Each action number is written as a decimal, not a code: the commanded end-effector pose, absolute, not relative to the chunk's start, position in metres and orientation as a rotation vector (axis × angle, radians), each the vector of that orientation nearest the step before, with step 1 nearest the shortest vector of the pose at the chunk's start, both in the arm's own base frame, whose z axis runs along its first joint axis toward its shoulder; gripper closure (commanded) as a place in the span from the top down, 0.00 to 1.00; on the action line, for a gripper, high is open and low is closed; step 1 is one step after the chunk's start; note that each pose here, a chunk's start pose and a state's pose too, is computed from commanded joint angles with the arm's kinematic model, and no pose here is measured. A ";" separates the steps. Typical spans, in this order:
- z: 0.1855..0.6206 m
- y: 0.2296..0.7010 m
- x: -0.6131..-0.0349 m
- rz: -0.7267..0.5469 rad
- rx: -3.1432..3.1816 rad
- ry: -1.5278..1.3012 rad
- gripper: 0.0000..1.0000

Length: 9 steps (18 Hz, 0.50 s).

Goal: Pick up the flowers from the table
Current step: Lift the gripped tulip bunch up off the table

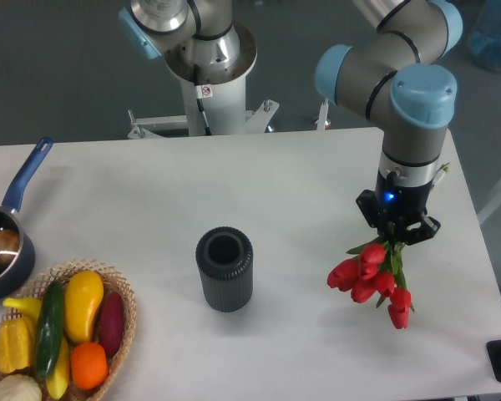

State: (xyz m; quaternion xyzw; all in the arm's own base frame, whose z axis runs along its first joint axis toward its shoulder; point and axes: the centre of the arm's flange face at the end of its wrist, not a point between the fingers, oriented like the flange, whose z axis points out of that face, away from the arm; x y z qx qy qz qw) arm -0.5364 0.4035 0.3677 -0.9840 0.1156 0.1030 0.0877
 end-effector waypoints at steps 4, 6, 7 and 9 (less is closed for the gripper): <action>0.369 0.402 -0.535 0.292 -2.938 0.346 0.16; 0.370 0.401 -0.535 0.295 -2.939 0.346 0.17; 0.370 0.401 -0.535 0.294 -2.938 0.346 0.17; 0.370 0.402 -0.534 0.295 -2.939 0.348 0.17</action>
